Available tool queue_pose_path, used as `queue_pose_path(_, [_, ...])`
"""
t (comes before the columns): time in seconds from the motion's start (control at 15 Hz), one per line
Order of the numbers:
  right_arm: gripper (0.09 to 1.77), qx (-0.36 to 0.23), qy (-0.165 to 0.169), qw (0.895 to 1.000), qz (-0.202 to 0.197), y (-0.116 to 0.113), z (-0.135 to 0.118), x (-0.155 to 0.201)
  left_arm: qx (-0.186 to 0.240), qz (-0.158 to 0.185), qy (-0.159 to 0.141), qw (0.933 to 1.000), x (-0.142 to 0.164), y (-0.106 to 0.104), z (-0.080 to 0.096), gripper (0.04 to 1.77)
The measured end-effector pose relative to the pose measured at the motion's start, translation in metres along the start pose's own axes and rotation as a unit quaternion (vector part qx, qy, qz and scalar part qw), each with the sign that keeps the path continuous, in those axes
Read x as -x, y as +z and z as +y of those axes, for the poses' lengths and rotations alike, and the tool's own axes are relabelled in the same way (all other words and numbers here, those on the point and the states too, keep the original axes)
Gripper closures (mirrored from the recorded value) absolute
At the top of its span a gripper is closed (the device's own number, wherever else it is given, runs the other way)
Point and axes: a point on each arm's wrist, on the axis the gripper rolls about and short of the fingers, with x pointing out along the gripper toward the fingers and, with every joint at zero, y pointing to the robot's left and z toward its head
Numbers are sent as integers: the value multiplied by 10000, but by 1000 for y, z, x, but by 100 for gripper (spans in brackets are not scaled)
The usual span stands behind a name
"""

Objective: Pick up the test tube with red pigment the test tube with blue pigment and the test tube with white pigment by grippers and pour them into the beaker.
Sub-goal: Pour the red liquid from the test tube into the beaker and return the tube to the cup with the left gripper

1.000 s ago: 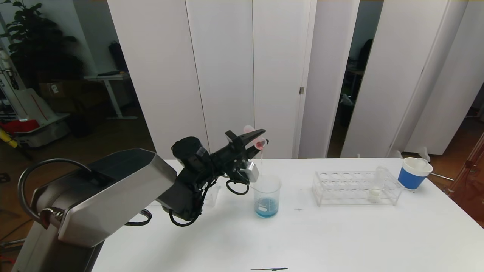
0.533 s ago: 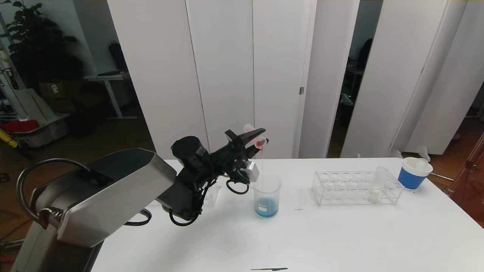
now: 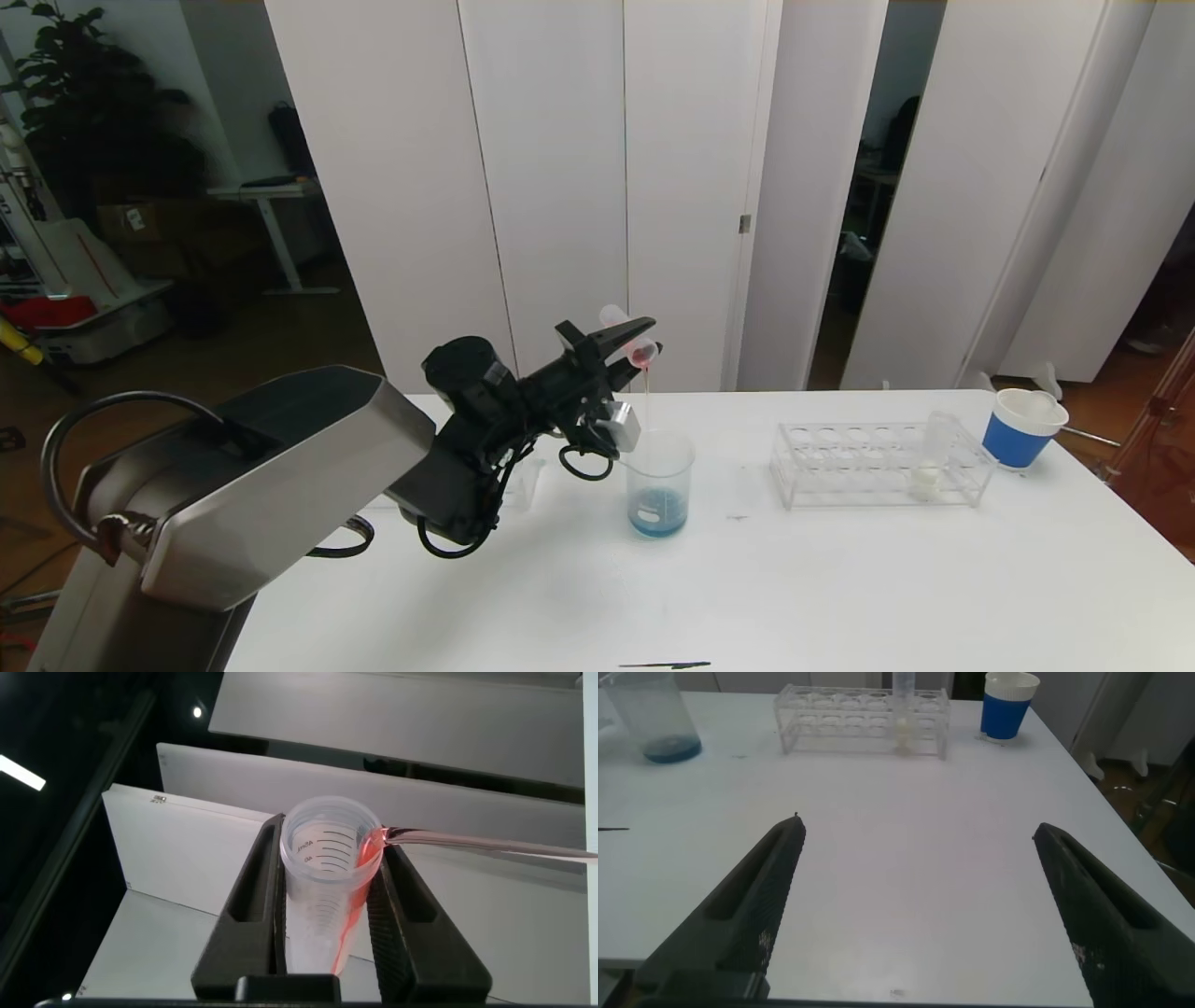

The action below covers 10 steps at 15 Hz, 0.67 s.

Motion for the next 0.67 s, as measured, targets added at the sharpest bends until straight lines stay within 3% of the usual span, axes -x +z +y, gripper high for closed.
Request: queue_pose_path(0.67, [11,0,2,10000,0,0,0,0,-153,23,-26,9999,2,0,-1,123])
